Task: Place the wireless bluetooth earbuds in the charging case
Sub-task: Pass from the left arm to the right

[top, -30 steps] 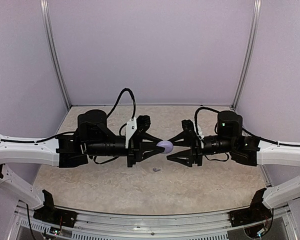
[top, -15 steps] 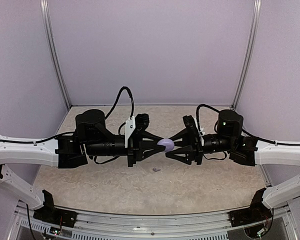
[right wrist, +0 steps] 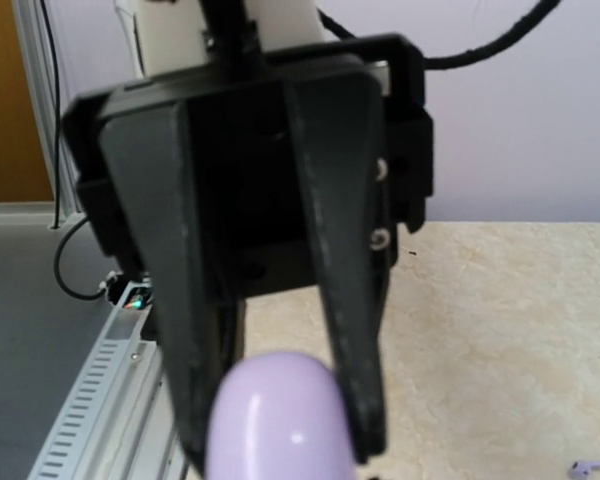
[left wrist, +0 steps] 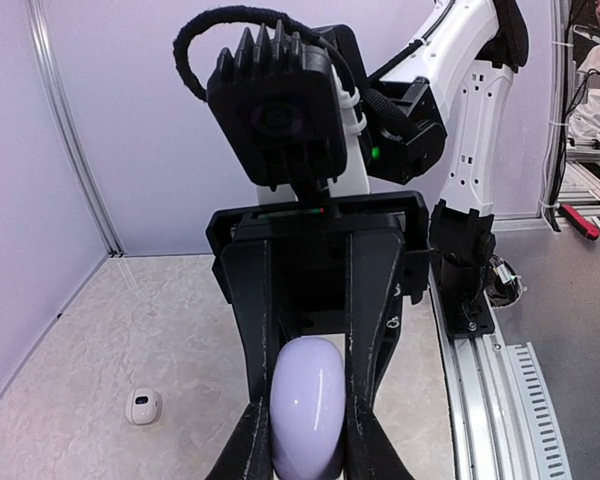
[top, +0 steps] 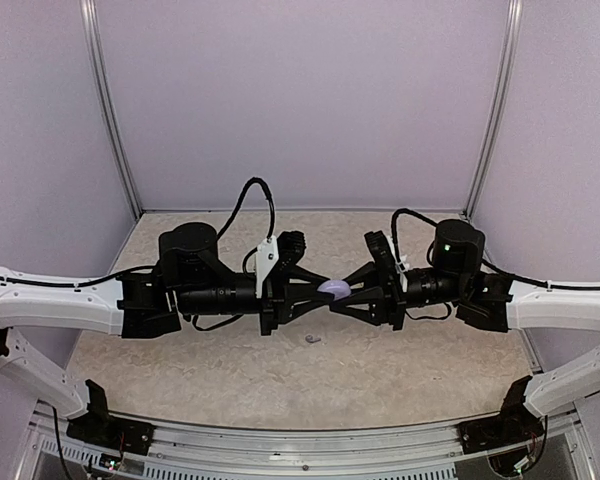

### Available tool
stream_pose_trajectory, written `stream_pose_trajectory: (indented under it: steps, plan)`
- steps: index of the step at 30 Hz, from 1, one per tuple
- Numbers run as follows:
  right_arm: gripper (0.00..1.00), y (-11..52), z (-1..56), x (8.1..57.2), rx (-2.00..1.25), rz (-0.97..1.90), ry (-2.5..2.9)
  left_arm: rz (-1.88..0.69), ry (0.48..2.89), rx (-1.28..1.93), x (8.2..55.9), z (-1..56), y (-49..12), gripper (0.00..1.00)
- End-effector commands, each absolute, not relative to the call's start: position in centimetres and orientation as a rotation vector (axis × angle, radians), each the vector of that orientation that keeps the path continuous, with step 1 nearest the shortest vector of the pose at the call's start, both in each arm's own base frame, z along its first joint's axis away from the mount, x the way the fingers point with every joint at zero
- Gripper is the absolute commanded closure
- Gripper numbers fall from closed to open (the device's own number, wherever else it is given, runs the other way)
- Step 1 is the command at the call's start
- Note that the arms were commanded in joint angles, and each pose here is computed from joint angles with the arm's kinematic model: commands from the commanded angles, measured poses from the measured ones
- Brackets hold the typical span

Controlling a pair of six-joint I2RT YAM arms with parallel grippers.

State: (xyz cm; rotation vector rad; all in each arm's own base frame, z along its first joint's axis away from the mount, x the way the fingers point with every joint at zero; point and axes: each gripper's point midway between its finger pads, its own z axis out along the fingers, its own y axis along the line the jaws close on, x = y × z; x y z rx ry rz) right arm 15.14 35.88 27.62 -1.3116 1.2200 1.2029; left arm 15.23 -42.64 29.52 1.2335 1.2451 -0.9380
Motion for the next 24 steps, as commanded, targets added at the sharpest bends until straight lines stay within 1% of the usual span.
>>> stream_pose_trajectory:
  steps: [1, 2, 3, 4, 6, 9, 14, 17, 18, 20, 22, 24]
  plan:
    - [0.71, 35.9, 27.9, 15.3, -1.306, 1.208, 1.201, -0.946, 1.218, 1.216, 15.1, 30.2, -42.9, 0.9]
    - [0.7, 36.0, 27.8, 15.3, -1.295, 1.227, 1.224, -0.945, 1.215, 1.215, 15.1, 30.3, -42.8, 0.9]
    - [0.64, 36.0, 27.8, 15.3, -1.295, 1.231, 1.228, -0.946, 1.213, 1.212, 15.1, 30.4, -42.8, 0.9]
    - [0.6, 36.0, 27.7, 15.3, -1.296, 1.233, 1.231, -0.947, 1.21, 1.211, 15.0, 30.5, -42.7, 0.9]
    - [0.59, 36.1, 27.5, 15.4, -1.293, 1.23, 1.241, -0.947, 1.207, 1.21, 15.0, 30.6, -42.7, 0.9]
    - [0.61, 36.1, 27.4, 15.5, -1.289, 1.23, 1.245, -0.947, 1.207, 1.208, 15.0, 30.6, -42.6, 0.9]
    - [0.73, 36.1, 27.6, 15.5, -1.287, 1.23, 1.24, -0.948, 1.214, 1.196, 15.1, 30.4, -42.6, 0.9]
    - [0.78, 36.1, 27.5, 15.4, -1.29, 1.23, 1.239, -0.94, 1.218, 1.189, 15.3, 30.4, -42.6, 0.89]
    - [0.79, 36.1, 27.5, 15.4, -1.291, 1.229, 1.239, -0.937, 1.221, 1.186, 15.4, 30.4, -42.5, 0.84]
    - [0.82, 36.0, 27.5, 15.5, -1.294, 1.222, 1.236, -0.93, 1.226, 1.177, 15.5, 30.3, -42.5, 0.71]
    - [0.83, 36.0, 27.6, 15.4, -1.298, 1.215, 1.232, -0.919, 1.238, 1.161, 15.9, 30.4, -42.4, 0.6]
    - [0.84, 35.9, 27.6, 15.4, -1.297, 1.213, 1.232, -0.908, 1.249, 1.143, 16.3, 30.4, -42.3, 0.57]
